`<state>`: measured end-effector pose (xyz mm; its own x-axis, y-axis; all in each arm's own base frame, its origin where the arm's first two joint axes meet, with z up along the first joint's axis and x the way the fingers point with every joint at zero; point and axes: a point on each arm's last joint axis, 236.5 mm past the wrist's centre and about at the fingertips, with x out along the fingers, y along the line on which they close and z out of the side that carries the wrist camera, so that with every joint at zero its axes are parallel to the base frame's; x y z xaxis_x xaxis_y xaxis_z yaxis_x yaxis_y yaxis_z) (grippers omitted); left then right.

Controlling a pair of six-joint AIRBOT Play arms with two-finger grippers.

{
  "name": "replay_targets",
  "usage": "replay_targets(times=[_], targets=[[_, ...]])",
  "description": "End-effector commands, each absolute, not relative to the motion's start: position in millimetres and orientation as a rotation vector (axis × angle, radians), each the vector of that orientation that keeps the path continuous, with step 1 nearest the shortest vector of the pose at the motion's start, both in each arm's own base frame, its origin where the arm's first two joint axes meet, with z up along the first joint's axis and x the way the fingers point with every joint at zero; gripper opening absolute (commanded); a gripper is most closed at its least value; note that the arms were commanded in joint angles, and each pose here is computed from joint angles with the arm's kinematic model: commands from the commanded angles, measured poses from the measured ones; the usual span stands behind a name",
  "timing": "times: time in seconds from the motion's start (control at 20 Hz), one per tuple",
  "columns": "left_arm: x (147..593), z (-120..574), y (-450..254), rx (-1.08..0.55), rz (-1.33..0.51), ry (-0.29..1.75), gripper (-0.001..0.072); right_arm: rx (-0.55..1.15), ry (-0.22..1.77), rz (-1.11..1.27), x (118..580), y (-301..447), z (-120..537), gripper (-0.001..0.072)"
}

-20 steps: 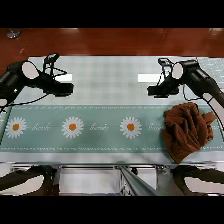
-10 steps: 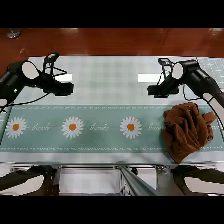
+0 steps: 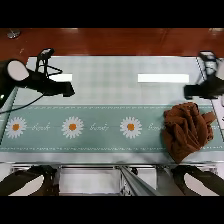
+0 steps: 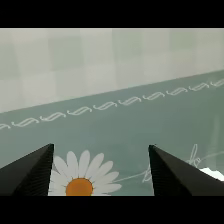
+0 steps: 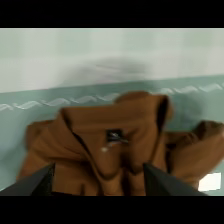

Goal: Fold the shirts.

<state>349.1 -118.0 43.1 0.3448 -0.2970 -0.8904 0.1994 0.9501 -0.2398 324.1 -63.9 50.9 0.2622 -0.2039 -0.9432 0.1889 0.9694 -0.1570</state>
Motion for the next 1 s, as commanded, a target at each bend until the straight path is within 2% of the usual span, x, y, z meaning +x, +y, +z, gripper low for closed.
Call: replay_targets(times=[0.0, 0.1, 0.2, 0.5, 0.55, 0.6, 0.65, 0.75, 0.85, 0.95], targets=[[307, 53, -129, -0.16, -0.327, 1.02, 0.0702, 0.172, 1.15, -0.437, 270, -112, 37, 0.0628], [271, 20, -130, -0.24, -0.299, 1.016, 0.0702, 0.278, 1.148, -0.43, 253, -105, -6, 0.0628], [247, -12, -121, -0.289, -0.245, 1.087, 0.0702, 0.309, 1.202, -0.422, 244, -99, -40, 0.0629], [257, -31, -119, -0.305, -0.209, 1.116, 0.0702, 0.372, 1.414, -0.344, 241, -80, -105, 0.062], [260, -33, -120, -0.303, -0.207, 1.125, 0.0702, 0.389, 1.433, -0.313, 243, -74, -108, 0.0567], [262, -34, -121, -0.301, -0.204, 1.137, 0.0702, 0.406, 1.432, -0.268, 251, -67, -104, 0.0333], [266, -33, -122, -0.297, -0.205, 1.141, 0.0702, 0.405, 1.402, -0.211, 266, -61, -91, 0.0052], [276, -16, -123, -0.234, -0.25, 1.113, 0.0702, 0.403, 1.244, -0.125, 313, -57, -35, 0.0029], [286, 14, -115, -0.191, -0.266, 1.082, 0.0702, 0.368, 1.004, -0.089, 361, -63, 60, 0.0029], [278, 43, -100, -0.139, -0.279, 1.088, 0.0702, 0.291, 0.738, -0.048, 384, -62, 178, 0.0029]])
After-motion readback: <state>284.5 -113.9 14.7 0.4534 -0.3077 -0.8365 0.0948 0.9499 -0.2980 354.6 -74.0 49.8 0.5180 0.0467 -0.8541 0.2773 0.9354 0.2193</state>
